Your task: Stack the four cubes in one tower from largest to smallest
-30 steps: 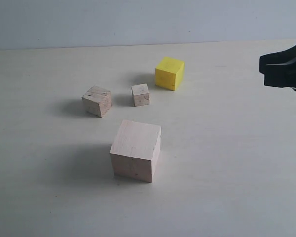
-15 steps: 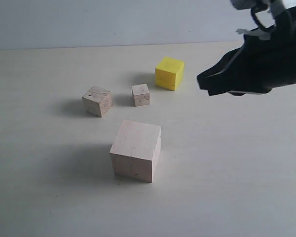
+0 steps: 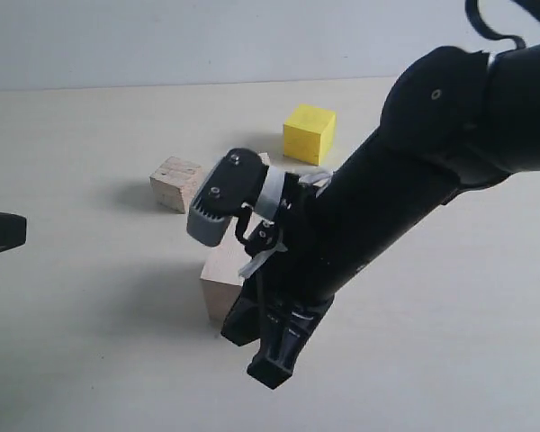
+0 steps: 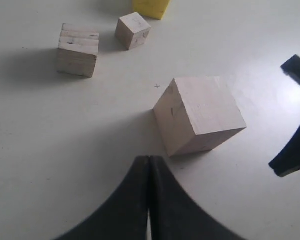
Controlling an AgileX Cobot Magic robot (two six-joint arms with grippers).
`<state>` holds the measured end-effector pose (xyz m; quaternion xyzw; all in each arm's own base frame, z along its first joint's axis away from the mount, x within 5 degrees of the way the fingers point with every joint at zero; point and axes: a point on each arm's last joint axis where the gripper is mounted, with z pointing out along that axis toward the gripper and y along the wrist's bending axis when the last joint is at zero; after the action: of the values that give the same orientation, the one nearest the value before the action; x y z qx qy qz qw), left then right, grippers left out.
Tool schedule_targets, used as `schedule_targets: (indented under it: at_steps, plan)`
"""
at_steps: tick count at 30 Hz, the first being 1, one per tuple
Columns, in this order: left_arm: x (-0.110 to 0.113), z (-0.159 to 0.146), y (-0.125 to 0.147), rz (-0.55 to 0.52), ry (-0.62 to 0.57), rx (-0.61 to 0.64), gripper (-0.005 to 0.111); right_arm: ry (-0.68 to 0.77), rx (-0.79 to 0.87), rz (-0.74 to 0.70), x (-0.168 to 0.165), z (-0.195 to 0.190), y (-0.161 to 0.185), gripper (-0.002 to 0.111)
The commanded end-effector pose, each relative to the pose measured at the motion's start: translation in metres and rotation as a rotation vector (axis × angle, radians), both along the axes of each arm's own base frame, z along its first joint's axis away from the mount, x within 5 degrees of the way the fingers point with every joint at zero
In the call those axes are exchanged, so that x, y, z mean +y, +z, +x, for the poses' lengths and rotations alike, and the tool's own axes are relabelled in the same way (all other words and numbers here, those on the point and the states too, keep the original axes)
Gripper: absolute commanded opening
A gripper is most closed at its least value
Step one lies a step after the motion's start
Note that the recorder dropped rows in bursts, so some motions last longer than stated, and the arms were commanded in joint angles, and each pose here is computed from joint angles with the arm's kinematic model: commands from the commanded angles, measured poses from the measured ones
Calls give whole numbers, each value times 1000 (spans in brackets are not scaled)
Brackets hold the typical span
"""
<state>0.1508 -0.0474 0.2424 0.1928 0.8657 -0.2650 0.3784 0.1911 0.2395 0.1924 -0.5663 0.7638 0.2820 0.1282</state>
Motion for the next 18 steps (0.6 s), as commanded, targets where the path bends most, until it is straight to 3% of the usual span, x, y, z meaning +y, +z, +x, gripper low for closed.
schedule_targets:
  at_steps: [1, 9, 18]
  plan:
    - [-3, -1, 3, -26, -25, 5, 0, -35, -22, -42, 5, 7, -16, 0]
    - [-4, -1, 3, -30, -32, 10, 0, -174, -90, -143, 2, 24, -37, 0]
    - [-4, -2, 3, -33, -37, 13, 0, -318, -191, -93, 5, 40, -37, 0]
